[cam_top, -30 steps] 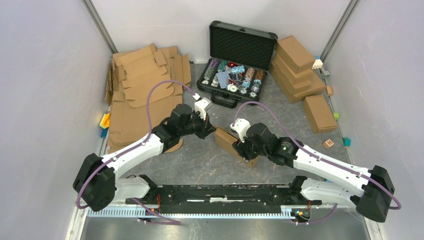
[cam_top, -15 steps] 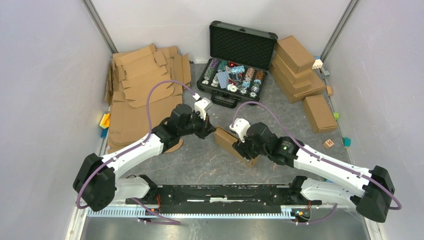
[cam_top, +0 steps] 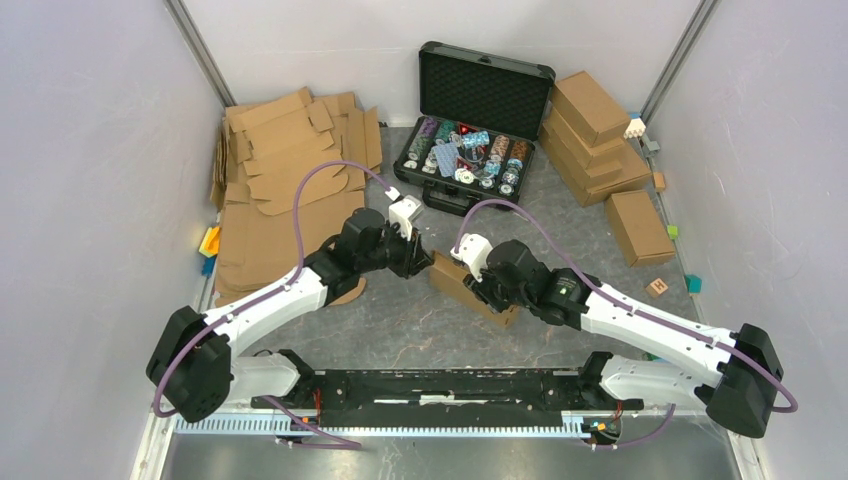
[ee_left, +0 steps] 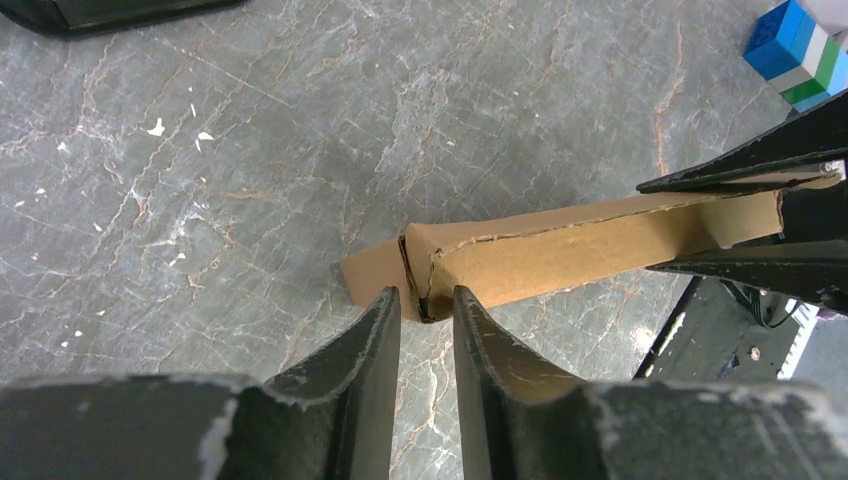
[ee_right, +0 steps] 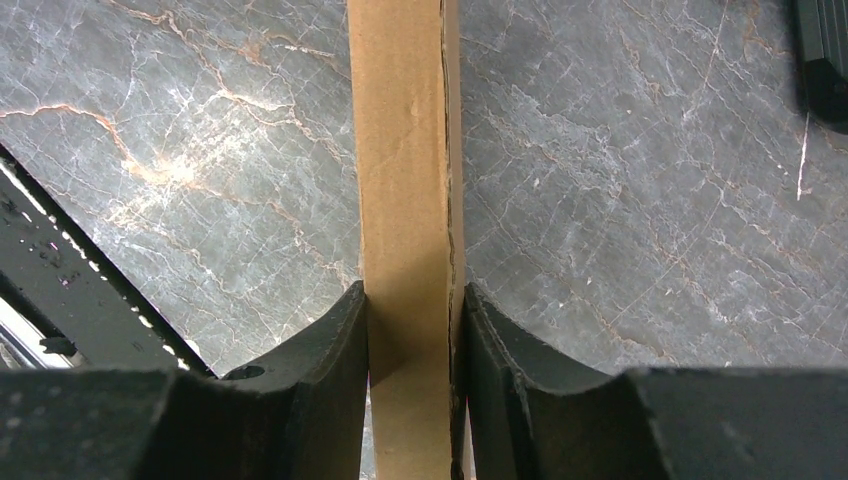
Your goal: Fold the paper box
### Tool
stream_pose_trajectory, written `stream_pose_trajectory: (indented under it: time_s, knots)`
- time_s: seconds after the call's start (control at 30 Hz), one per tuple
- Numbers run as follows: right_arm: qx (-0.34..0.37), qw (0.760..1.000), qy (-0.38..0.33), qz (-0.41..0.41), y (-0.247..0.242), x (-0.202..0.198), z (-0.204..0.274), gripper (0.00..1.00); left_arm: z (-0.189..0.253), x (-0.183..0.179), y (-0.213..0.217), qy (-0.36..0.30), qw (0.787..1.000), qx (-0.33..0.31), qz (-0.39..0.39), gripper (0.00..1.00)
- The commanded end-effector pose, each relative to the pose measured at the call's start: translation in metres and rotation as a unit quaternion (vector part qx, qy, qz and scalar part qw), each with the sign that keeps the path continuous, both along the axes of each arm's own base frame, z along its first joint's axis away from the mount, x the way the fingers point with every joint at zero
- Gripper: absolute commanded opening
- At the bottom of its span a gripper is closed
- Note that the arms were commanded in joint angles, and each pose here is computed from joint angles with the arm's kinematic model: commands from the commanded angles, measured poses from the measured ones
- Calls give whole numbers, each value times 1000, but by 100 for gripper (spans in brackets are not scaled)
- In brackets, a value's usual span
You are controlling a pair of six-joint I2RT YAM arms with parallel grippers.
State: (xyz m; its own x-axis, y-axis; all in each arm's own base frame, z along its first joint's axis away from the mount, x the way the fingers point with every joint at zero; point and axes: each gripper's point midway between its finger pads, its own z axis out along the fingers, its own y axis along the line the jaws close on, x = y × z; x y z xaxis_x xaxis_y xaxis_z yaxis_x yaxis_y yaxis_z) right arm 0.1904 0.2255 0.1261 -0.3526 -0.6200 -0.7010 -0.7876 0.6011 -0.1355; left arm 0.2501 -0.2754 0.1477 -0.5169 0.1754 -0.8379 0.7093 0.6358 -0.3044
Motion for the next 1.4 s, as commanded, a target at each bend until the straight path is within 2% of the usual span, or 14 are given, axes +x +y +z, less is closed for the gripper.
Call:
stream_pose_trajectory:
  time_s: [0.0,0.27,0.47,0.7,0.87,1.03,1.1,1.13,1.2,1.27,1.37]
  knots:
    - [27,999,-15,13,11,3,14,36,-7,-1,4,14,1000,5,12,36]
    - [27,999,-4,22,12,-1,10,33,4,3,3,-9,1000,-15,19,44]
    - [31,999,2,31,15,-4,11,32,16,7,6,-34,998,-34,35,45]
    - [29,999,6,32,14,-7,8,31,23,8,0,-42,997,-55,30,38]
    - [29,999,8,31,12,-8,6,31,23,8,0,-43,997,-52,27,25]
    - [26,999,8,31,12,-7,6,30,26,5,1,-48,997,-53,21,25]
    - [26,999,6,30,12,-7,7,31,26,5,2,-50,997,-51,21,16]
    - [25,999,5,28,12,-6,7,33,26,5,2,-50,997,-49,20,10]
    - [22,1000,-1,17,9,-2,9,48,24,5,3,-48,998,-45,20,2]
    - [19,1000,-6,-1,6,1,11,58,22,5,4,-45,998,-38,23,2]
    - [28,999,-4,-19,3,1,15,66,19,5,4,-43,998,-33,21,2]
